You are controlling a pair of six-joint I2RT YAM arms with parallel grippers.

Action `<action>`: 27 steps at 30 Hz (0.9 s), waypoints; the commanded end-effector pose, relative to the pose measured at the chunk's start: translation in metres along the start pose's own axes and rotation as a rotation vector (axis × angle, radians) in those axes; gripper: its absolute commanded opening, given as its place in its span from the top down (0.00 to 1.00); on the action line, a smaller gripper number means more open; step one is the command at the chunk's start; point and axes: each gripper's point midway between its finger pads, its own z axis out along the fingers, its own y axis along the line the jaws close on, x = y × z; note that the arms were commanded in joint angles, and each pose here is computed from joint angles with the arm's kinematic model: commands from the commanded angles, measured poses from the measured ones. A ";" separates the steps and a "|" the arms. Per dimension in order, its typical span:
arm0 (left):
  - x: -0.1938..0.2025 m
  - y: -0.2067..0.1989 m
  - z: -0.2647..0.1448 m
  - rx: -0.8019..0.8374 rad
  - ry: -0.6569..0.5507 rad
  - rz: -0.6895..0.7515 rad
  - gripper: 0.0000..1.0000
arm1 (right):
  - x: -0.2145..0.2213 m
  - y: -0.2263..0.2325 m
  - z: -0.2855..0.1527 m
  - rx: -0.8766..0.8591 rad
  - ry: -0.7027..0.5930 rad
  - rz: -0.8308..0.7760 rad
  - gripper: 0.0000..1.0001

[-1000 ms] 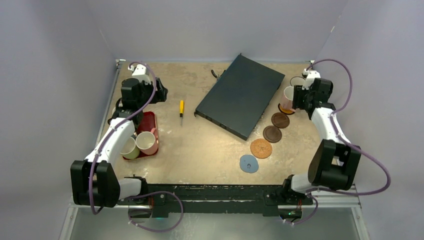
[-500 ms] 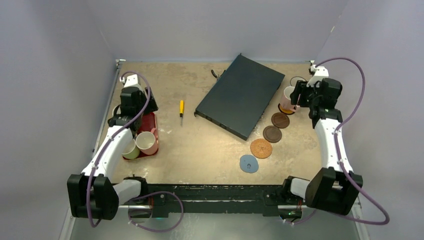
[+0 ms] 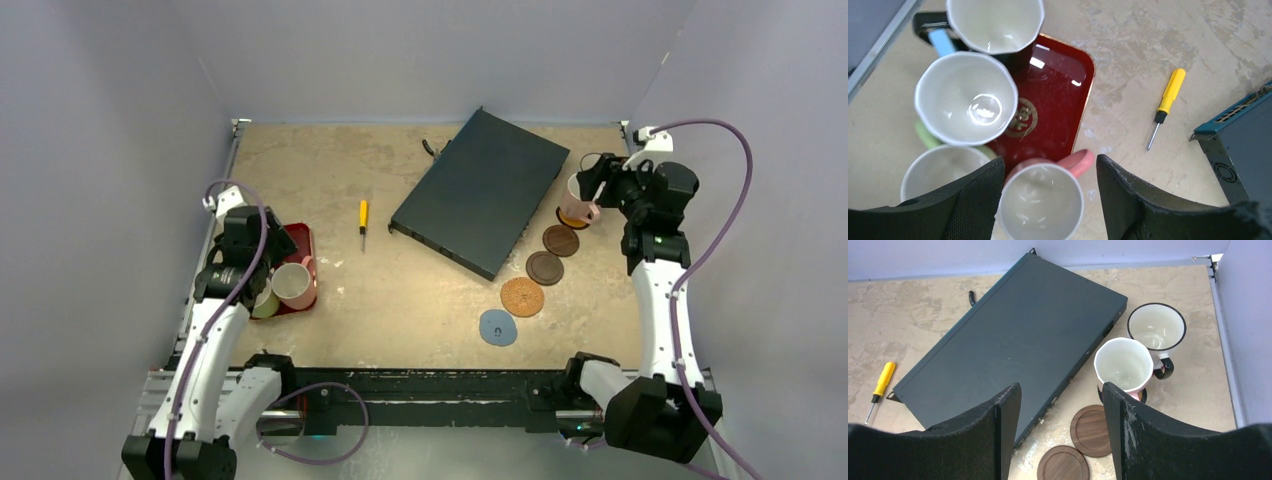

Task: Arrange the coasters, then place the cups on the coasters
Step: Pick up the cup from the tray.

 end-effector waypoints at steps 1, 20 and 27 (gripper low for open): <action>0.020 0.024 -0.023 -0.096 0.071 -0.103 0.36 | 0.000 0.007 0.007 -0.046 -0.020 0.044 0.36; 0.091 0.041 -0.023 -0.202 0.249 -0.343 0.40 | -0.016 0.010 0.006 -0.039 -0.058 0.079 0.35; 0.096 0.036 -0.012 -0.191 0.259 -0.363 0.49 | -0.022 0.012 0.005 -0.052 -0.064 0.077 0.35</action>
